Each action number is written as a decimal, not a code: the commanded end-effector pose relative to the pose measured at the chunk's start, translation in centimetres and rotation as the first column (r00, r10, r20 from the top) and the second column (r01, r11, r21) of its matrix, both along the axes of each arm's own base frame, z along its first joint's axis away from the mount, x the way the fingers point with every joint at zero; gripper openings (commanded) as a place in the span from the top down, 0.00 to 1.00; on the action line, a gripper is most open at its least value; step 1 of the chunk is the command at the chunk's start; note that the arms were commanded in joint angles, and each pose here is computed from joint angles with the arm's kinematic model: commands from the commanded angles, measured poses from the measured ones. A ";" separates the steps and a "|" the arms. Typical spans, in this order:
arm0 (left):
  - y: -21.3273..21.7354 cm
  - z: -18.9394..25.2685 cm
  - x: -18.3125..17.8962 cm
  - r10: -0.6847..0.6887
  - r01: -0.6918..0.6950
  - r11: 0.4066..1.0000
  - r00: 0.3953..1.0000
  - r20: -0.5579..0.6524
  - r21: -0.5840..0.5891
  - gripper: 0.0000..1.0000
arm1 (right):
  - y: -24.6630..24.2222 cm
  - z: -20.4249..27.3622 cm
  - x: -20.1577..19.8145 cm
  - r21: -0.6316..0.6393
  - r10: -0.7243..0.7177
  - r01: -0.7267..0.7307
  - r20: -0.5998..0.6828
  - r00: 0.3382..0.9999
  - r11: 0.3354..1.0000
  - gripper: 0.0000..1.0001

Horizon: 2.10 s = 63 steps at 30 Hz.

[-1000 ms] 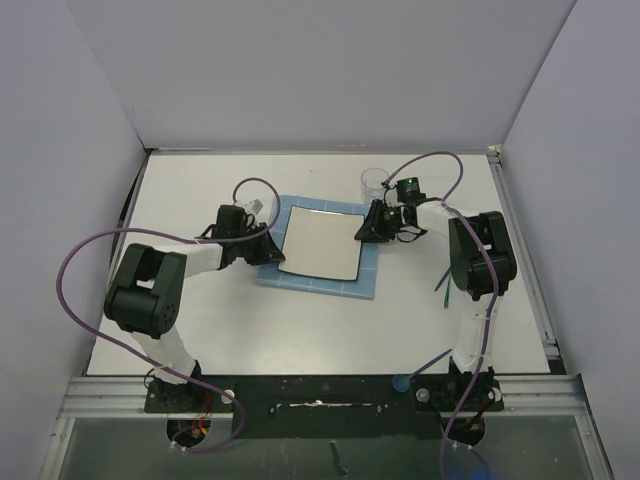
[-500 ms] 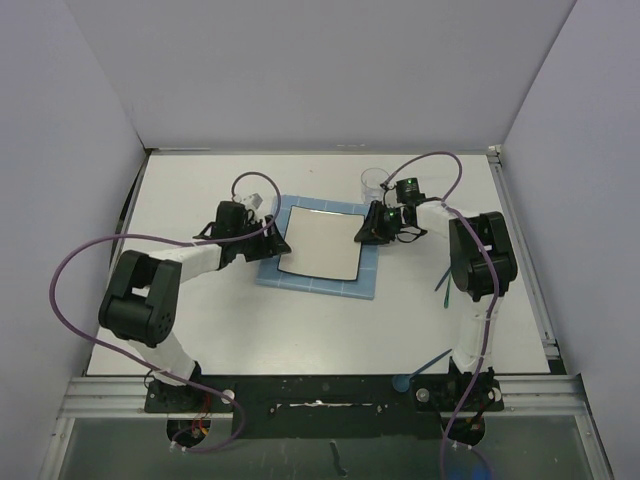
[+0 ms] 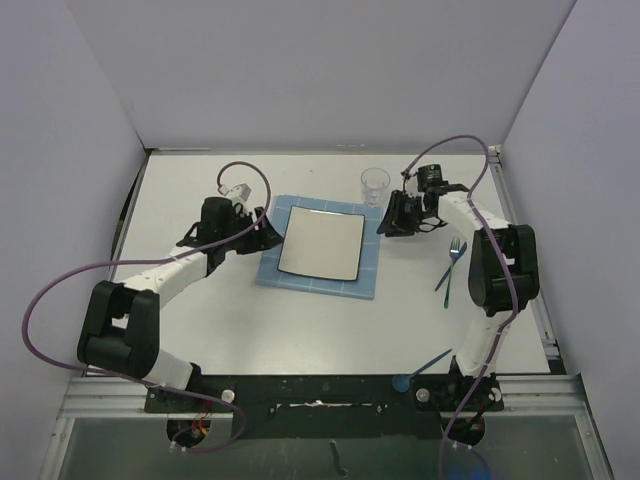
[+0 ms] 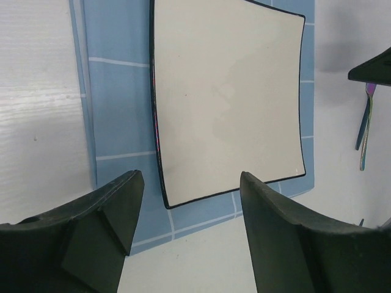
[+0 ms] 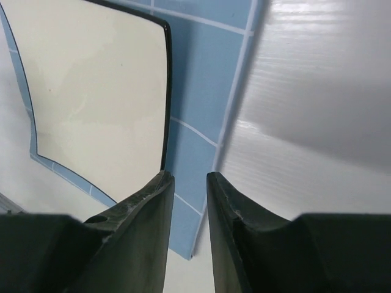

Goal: Set the dinner table for one person
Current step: Adjust the plate on the napkin, then pick up the cup at the center of the board.

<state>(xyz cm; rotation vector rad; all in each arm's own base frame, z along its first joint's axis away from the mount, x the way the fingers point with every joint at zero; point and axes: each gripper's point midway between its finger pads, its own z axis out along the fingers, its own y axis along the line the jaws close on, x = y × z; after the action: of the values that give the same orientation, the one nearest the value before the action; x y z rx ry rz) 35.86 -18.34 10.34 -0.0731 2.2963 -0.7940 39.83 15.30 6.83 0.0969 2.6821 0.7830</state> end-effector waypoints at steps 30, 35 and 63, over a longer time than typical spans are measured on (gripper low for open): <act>2.5 6.3 -0.7 0.026 -0.032 0.999 0.991 0.131 0.041 0.38 | -3.1 5.4 12.4 -0.376 0.034 0.030 0.161 0.986 0.926 0.67; 2.3 5.5 -0.5 0.020 -0.025 0.999 0.993 0.115 0.041 0.39 | -2.5 6.3 13.0 -0.339 0.036 0.032 0.193 0.981 0.940 0.63; 3.7 5.5 0.1 0.038 -0.038 0.999 0.995 0.088 0.005 0.39 | -0.1 2.4 17.1 -0.142 -0.006 0.036 0.207 0.978 0.989 0.48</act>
<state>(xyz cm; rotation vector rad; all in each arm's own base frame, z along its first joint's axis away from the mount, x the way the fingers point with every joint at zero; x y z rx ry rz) 34.73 -14.28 13.80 -0.1147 2.2688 -0.7287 55.60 14.90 8.57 0.0140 2.5835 0.5471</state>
